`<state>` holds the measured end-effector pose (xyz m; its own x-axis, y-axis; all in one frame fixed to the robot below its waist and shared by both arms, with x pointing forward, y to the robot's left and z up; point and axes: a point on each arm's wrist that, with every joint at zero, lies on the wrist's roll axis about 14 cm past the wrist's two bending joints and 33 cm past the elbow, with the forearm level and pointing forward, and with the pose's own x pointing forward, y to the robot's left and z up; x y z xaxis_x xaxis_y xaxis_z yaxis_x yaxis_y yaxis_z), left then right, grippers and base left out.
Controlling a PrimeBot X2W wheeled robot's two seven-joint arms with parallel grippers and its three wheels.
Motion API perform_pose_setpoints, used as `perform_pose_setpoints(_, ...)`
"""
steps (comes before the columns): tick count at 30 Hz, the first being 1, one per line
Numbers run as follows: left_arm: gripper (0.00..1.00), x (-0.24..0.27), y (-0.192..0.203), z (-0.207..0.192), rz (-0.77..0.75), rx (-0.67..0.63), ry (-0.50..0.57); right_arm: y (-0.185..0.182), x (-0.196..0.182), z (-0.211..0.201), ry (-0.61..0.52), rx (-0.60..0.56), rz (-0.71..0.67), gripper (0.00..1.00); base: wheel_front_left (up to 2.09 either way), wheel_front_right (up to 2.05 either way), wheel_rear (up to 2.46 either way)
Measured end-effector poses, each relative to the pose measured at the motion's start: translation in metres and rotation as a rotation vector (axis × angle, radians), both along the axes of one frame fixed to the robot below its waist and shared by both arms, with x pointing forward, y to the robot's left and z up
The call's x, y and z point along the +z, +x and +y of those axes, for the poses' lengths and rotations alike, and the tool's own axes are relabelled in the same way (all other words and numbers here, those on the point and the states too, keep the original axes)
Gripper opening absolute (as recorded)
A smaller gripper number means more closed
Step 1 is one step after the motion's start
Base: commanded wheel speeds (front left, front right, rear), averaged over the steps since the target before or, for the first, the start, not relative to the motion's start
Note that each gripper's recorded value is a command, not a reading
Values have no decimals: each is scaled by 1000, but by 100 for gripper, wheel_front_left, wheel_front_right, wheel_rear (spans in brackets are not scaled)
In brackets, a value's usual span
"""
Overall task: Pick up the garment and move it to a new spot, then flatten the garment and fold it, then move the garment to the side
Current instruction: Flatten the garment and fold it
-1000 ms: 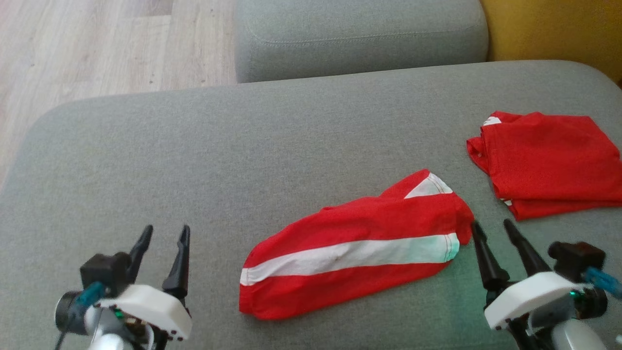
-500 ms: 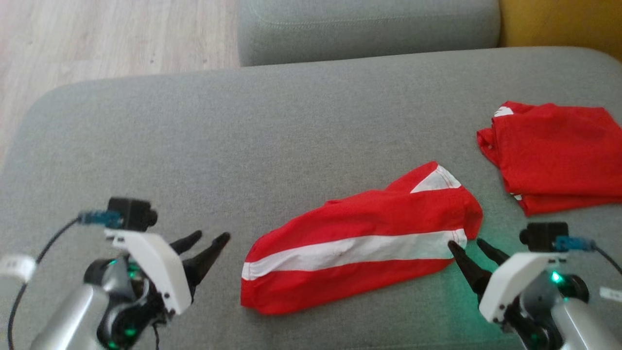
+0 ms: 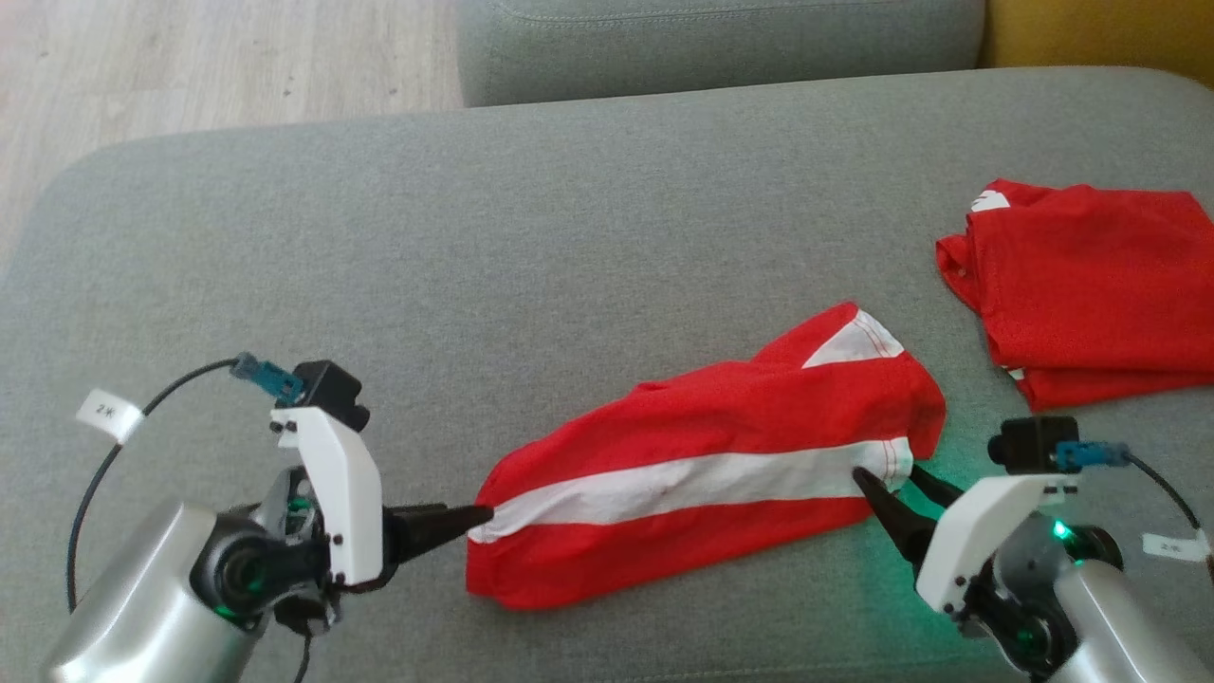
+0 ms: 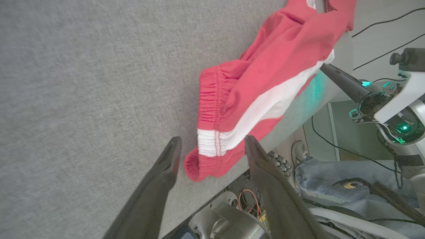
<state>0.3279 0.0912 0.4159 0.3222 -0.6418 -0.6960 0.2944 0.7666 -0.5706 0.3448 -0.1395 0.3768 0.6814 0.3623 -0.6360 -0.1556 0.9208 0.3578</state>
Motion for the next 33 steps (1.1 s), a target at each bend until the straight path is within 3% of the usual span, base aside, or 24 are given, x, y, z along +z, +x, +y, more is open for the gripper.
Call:
perform_pose_setpoints(6,100,0,-8,-11,111,-46,-57,5,6,6,14,11,-25,100,0,0,0)
perform_pose_setpoints(19,100,-15,-8,-9,175,-21,-57,4,1,10,25,30,-7,95,0,0,0)
perform_pose_setpoints(22,100,-16,-10,-11,189,-22,-66,6,3,10,23,36,-12,87,0,0,0)
perform_pose_setpoints(24,100,-17,-11,-13,192,-25,-66,5,3,12,27,41,-11,68,0,0,0)
perform_pose_setpoints(25,91,-16,-11,-14,195,-23,-80,5,3,12,29,40,-13,46,0,0,0)
perform_pose_setpoints(26,68,-15,-10,-16,198,-20,-94,5,3,13,29,41,-13,33,0,0,0)
perform_pose_setpoints(27,37,-13,-10,-18,199,-22,-101,5,3,13,30,43,-12,11,0,0,0)
perform_pose_setpoints(28,4,-11,-8,-19,191,-21,-107,5,3,14,34,44,-10,0,0,0,0)
perform_pose_setpoints(33,0,-3,-8,-26,176,-34,-138,6,7,16,42,50,-29,0,0,0,0)
